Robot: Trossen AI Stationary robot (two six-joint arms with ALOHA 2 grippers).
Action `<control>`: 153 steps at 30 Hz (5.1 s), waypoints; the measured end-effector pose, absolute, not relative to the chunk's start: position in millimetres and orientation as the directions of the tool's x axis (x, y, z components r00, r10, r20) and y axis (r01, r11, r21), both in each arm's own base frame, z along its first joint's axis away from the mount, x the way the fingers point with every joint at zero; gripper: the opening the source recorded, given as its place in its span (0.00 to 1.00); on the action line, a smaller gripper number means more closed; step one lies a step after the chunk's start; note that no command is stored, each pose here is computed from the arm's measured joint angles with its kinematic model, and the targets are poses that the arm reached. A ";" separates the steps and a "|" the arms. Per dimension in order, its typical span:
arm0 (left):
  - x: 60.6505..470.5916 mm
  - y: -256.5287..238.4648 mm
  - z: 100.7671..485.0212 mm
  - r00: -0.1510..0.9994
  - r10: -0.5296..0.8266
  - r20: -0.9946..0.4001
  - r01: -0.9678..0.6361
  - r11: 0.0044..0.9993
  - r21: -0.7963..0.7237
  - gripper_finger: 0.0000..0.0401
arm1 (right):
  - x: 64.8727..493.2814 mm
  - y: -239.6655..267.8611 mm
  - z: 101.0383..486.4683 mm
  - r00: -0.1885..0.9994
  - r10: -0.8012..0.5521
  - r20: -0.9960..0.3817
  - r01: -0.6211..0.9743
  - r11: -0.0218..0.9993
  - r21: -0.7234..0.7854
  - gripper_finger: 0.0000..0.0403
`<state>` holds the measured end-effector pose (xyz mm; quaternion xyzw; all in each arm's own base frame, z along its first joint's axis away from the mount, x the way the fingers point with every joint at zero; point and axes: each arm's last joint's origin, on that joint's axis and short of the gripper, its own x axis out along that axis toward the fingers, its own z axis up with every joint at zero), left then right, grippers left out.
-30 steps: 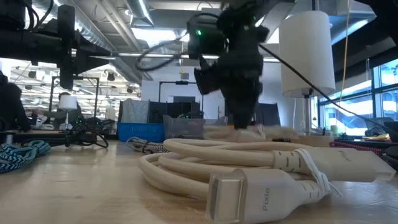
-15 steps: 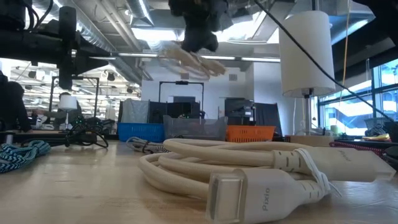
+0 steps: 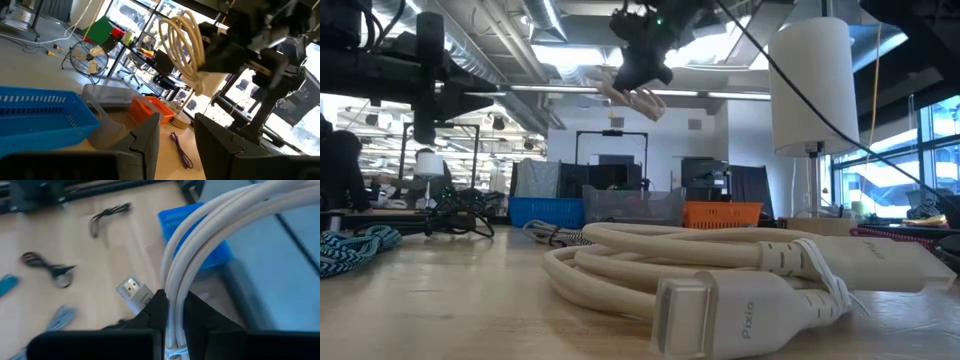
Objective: Pick & Place USB Port
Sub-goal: Put the brown HDMI cable into the black bin, then put the black white charger cable into the blue bin
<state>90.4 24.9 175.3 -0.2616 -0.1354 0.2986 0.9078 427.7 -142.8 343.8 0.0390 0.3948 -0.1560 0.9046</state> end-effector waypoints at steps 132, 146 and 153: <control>94.6 18.3 171.0 0.921 0.386 0.054 -0.291 0.772 -0.565 0.28 | 395.9 0.5 344.1 0.190 -0.224 -0.956 0.596 0.800 -0.070 0.37; 111.4 -6.6 187.9 0.832 -0.212 -0.513 -0.013 0.917 -0.399 0.24 | 403.2 -18.6 345.8 0.256 -0.223 -0.940 0.608 0.794 -0.023 0.37; 142.1 -25.8 179.8 0.636 -0.340 -0.693 0.129 0.932 -0.340 0.27 | 405.6 -33.2 346.8 0.282 -0.235 -0.930 0.601 0.799 -0.020 0.37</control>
